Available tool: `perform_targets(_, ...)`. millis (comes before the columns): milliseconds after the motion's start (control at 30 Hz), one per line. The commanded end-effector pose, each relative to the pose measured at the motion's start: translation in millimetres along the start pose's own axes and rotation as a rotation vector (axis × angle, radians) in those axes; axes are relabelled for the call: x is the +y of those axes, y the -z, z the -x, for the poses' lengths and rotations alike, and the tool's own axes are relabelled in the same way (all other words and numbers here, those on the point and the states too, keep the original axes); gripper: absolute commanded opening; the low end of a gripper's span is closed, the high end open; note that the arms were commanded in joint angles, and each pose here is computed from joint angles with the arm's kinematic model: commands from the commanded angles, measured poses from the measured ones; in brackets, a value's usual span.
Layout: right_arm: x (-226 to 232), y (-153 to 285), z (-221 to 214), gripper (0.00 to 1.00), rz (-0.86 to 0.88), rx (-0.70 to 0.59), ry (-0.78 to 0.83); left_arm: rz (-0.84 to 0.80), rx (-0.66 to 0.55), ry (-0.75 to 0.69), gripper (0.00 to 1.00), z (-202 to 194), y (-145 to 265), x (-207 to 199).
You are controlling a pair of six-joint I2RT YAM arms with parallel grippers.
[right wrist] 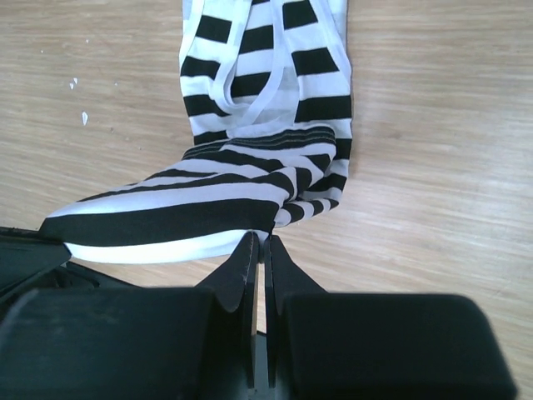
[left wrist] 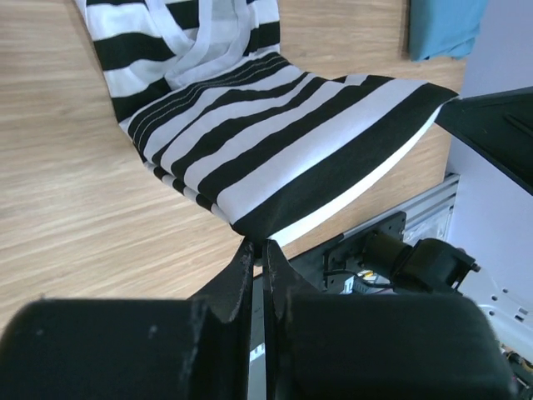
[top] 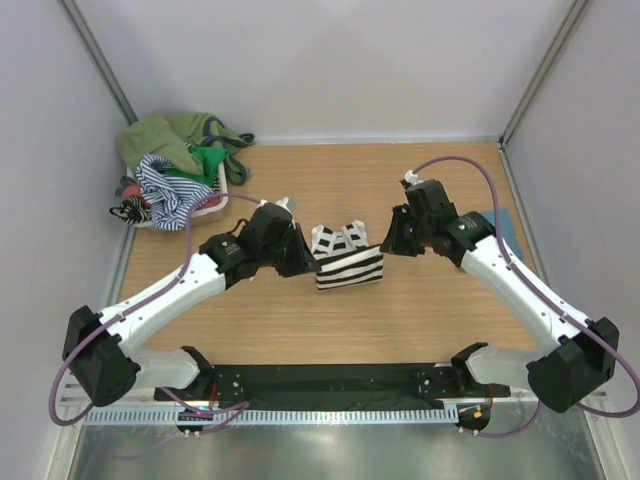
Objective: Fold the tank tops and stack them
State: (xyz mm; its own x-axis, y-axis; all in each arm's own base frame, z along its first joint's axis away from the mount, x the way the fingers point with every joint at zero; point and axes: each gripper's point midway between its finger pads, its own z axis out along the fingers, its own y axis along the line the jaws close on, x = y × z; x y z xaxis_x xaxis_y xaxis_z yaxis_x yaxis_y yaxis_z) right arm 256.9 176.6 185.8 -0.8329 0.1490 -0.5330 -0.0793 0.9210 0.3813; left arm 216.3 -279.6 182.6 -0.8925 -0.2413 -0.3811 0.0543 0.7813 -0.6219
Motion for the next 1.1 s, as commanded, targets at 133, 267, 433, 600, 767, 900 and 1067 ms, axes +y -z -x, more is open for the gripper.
perform_targets(133,1,-8,63,0.01,0.022,-0.104,-0.014,-0.009,-0.008,-0.013,0.04,36,-3,-6)
perform_targets(267,0,-21,78,0.01,0.027,-0.095,-0.033,0.002,0.016,0.002,0.04,52,-19,-1)
perform_targets(433,-4,-47,92,0.01,0.022,-0.064,-0.049,0.029,0.021,0.029,0.04,72,-39,8)
perform_targets(600,-11,-73,109,0.01,0.008,-0.049,-0.068,0.04,0.042,0.071,0.03,88,-63,19)
perform_targets(767,-8,-103,128,0.01,0.026,-0.032,-0.077,0.039,0.043,0.113,0.02,106,-78,30)
perform_targets(900,-5,-123,147,0.01,0.041,-0.044,-0.081,0.058,0.053,0.156,0.02,120,-92,48)
perform_targets(1067,-8,-158,154,0.01,0.063,-0.015,-0.11,0.062,0.047,0.182,0.02,138,-103,57)
